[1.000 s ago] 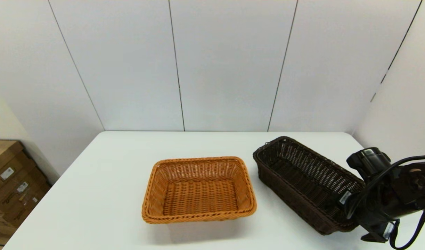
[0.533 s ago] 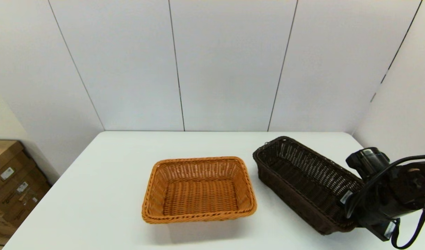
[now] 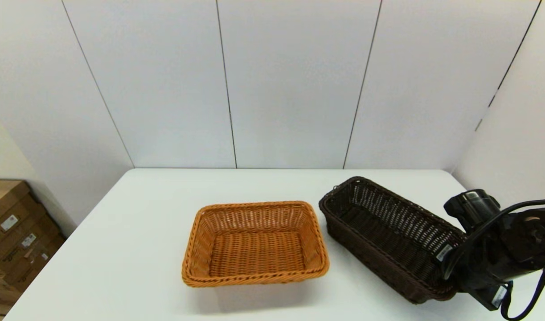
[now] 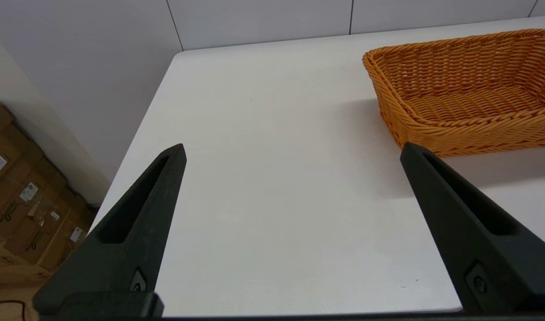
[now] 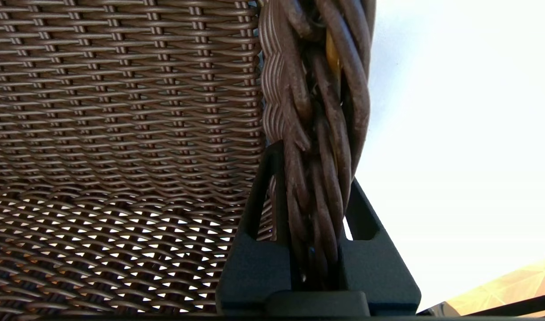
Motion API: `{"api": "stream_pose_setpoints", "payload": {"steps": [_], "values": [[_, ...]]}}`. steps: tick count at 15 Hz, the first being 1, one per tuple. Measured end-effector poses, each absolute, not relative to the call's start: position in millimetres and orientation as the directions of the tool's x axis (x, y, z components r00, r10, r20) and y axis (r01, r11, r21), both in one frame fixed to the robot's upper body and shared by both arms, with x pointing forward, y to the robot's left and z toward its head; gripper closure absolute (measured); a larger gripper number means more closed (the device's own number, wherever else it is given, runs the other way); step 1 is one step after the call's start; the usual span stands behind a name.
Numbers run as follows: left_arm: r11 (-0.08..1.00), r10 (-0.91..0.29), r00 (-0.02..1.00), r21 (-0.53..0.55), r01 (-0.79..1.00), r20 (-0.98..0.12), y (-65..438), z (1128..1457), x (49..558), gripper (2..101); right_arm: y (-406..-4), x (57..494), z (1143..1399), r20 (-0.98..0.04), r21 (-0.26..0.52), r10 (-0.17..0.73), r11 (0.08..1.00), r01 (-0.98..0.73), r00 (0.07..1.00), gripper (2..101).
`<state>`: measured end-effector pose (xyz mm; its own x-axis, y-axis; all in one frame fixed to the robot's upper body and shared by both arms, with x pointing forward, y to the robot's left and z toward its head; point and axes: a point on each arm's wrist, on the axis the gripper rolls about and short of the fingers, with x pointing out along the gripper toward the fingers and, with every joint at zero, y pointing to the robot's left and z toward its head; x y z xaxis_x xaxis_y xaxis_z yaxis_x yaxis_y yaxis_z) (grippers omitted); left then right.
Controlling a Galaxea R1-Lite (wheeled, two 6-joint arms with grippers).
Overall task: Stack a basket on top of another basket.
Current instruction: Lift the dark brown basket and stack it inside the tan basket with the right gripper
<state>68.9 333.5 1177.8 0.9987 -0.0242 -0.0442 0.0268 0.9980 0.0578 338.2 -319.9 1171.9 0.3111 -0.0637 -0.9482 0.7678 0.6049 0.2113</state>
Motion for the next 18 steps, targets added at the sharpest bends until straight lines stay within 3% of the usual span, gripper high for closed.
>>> {"api": "stream_pose_setpoints", "payload": {"steps": [6, 11, 18], "values": [[0.998, -0.024, 0.999, 0.057, 0.027, -0.044, 333.5, 1177.8, 68.9, 5.4, -312.5, 341.5, 1173.6, -0.948, 0.247, -0.014, 0.603, 0.759, 0.319, 87.2], [0.998, -0.025, 0.999, 0.057, 0.027, -0.043, 333.4, 1177.9, 68.9, 5.4, -312.0, 339.4, 1179.0, -0.953, 0.225, -0.019, 0.622, 0.75, 0.301, 87.2], [0.998, -0.024, 0.999, 0.057, 0.027, -0.043, 333.5, 1177.9, 68.9, 5.4, -303.8, 332.2, 1241.2, -0.93, 0.313, 0.066, 0.66, 0.684, 0.362, 87.3]]}}
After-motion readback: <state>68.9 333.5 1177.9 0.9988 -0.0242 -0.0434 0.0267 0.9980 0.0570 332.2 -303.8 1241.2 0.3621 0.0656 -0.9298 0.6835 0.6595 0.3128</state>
